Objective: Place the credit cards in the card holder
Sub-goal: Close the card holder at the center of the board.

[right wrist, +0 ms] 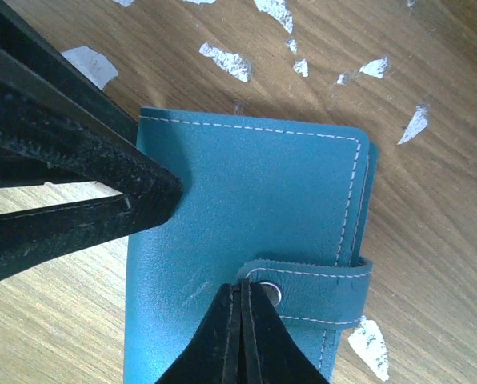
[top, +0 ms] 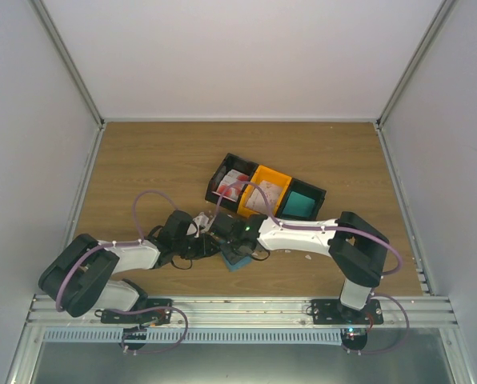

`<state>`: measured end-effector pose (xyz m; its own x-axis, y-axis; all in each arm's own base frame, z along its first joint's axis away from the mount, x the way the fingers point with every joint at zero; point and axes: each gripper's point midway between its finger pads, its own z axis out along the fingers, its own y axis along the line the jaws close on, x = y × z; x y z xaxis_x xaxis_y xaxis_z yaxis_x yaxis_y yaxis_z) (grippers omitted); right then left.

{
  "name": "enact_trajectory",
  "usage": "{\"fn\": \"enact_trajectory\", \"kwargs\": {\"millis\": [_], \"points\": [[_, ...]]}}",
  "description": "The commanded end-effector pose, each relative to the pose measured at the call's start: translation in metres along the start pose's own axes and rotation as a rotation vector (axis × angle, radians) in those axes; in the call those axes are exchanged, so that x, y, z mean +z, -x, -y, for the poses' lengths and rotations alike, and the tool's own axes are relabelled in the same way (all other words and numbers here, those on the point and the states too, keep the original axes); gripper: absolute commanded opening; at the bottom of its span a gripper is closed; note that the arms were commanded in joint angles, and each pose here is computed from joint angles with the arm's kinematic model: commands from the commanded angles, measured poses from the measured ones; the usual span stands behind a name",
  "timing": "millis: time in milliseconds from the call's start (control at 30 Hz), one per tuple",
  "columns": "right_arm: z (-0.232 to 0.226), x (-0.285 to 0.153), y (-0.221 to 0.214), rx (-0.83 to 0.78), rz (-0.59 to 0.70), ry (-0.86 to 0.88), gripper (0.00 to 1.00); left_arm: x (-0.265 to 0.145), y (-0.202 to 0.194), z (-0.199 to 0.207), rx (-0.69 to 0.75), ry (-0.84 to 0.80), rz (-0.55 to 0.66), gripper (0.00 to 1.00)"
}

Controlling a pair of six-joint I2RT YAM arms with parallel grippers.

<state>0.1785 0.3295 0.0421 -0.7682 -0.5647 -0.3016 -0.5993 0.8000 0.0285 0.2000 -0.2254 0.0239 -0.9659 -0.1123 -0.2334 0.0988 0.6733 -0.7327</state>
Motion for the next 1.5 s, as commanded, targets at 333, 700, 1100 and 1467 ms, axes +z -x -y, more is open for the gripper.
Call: {"fn": "enact_trajectory", "kwargs": {"millis": [333, 700, 1100, 1467], "points": [[0.003, 0.016, -0.013, 0.083, -0.016, 0.092, 0.00, 0.003, 0.002, -0.001, 0.025, -0.004, 0.009, 0.28], [0.007, 0.014, -0.013, 0.166, 0.030, 0.373, 0.00, 0.003, 0.001, -0.001, 0.023, -0.002, 0.007, 0.28], [0.024, 0.026, -0.022, 0.241, -0.007, 0.544, 0.01, 0.004, 0.001, 0.000, 0.024, -0.002, 0.006, 0.28], [0.034, 0.059, -0.043, 0.317, -0.115, 0.513, 0.00, 0.004, 0.001, 0.000, 0.027, -0.001, 0.003, 0.28]]}}
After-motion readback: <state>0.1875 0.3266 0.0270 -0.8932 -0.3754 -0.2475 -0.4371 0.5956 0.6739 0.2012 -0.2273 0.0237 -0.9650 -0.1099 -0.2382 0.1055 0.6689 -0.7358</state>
